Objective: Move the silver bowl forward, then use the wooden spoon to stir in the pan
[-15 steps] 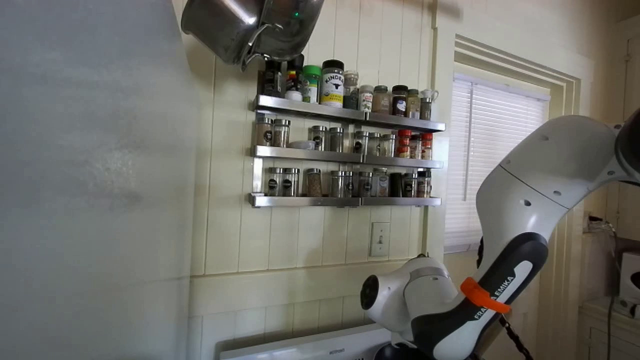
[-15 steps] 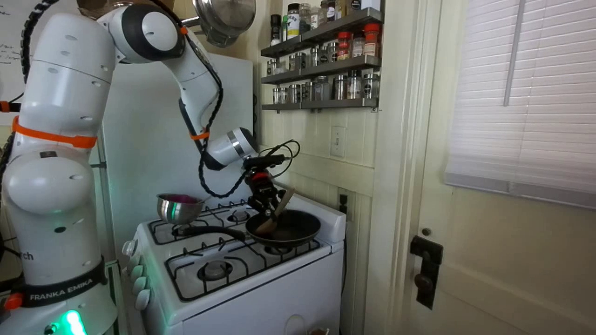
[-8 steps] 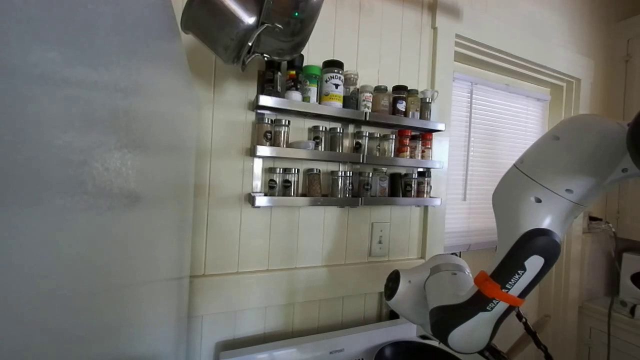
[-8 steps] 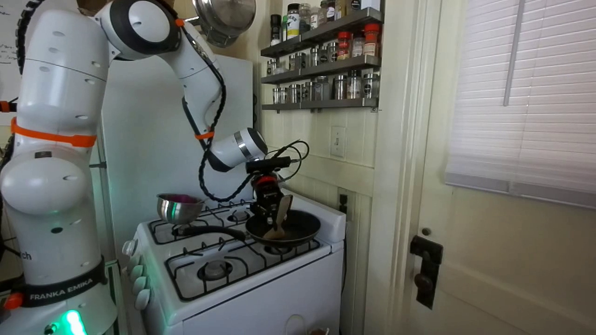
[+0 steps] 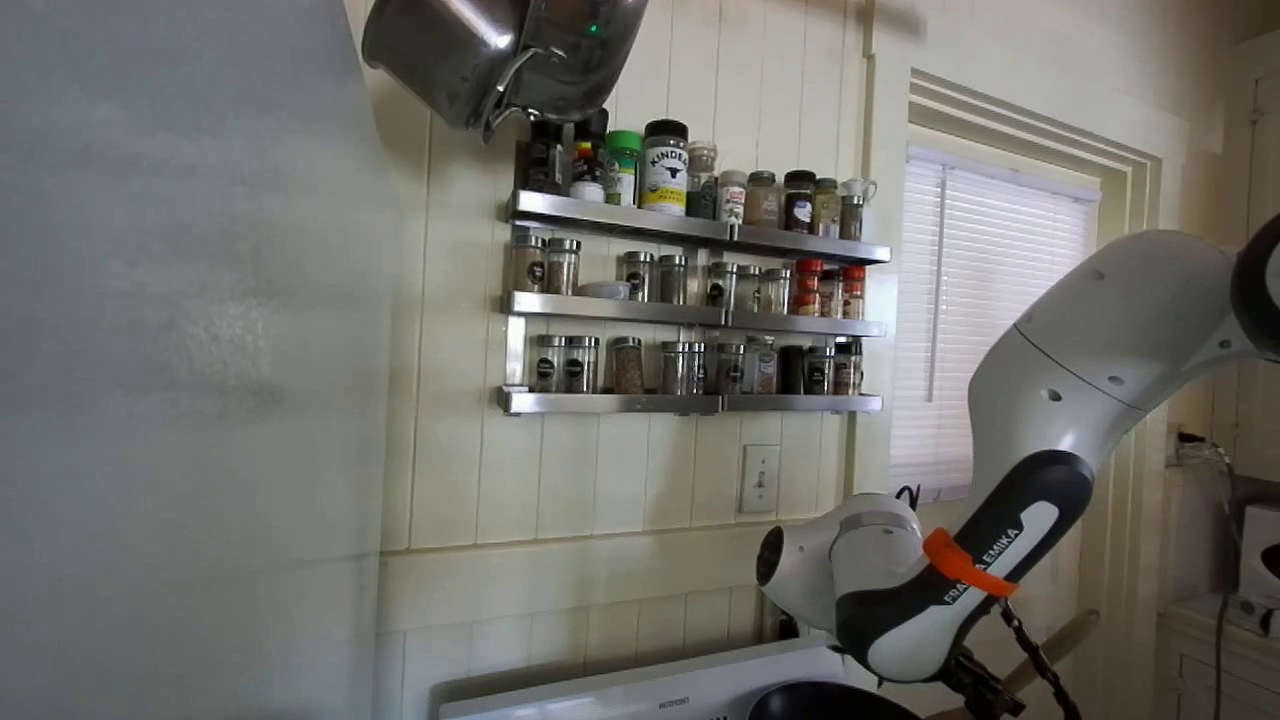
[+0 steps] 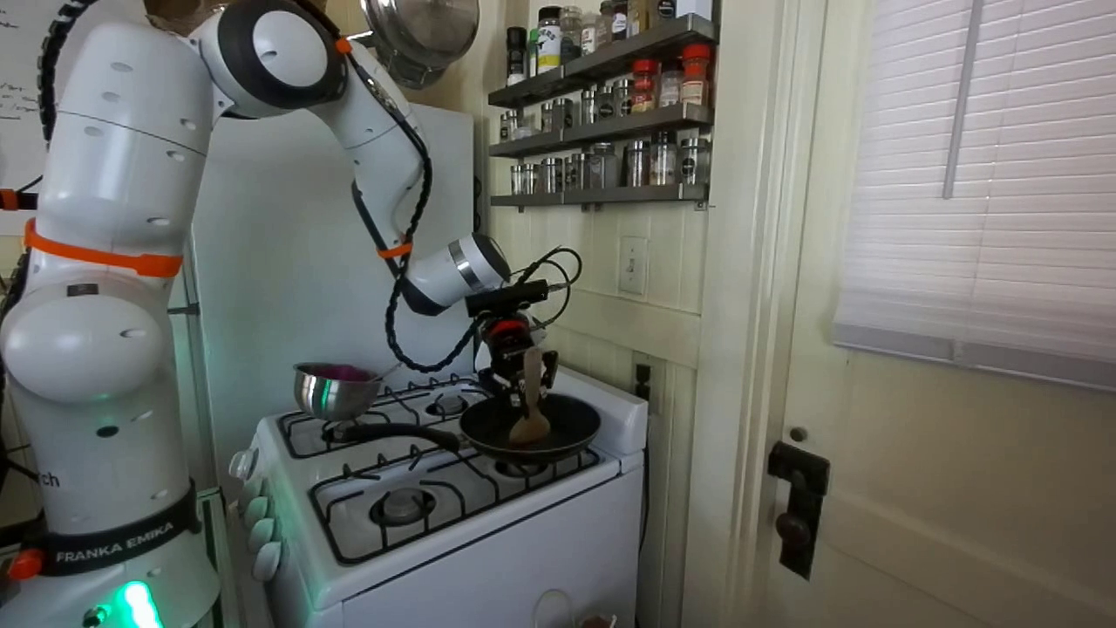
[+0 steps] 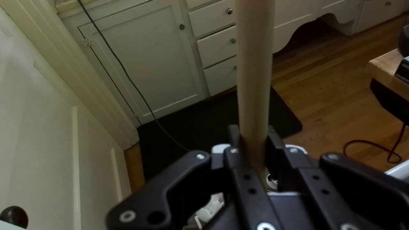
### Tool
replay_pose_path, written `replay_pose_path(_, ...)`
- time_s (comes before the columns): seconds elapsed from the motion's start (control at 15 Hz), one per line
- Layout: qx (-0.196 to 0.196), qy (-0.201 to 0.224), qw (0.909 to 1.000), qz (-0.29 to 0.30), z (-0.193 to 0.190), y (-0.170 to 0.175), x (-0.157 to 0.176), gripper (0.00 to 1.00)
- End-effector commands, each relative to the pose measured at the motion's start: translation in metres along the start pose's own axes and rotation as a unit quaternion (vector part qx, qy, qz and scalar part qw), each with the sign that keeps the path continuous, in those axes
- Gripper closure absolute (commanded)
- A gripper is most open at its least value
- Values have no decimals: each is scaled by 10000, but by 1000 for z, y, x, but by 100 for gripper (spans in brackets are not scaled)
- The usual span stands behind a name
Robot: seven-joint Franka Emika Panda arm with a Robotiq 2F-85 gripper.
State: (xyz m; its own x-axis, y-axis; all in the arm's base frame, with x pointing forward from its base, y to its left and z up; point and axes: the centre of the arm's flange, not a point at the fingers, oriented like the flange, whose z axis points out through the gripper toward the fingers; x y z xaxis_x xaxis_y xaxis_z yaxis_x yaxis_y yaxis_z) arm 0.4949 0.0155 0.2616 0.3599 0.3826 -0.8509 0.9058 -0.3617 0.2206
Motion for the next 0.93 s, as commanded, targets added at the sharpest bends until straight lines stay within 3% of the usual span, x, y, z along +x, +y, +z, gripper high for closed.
replay_pose_path(0.0, 197, -264, 9995, 36, -7, 16, 14, 95)
replay_pose_path(0.33, 246, -359, 9990, -85, -12, 33, 32, 95)
replay_pose_path(0.87, -157, -57, 9997, -202, -69, 55, 51, 95)
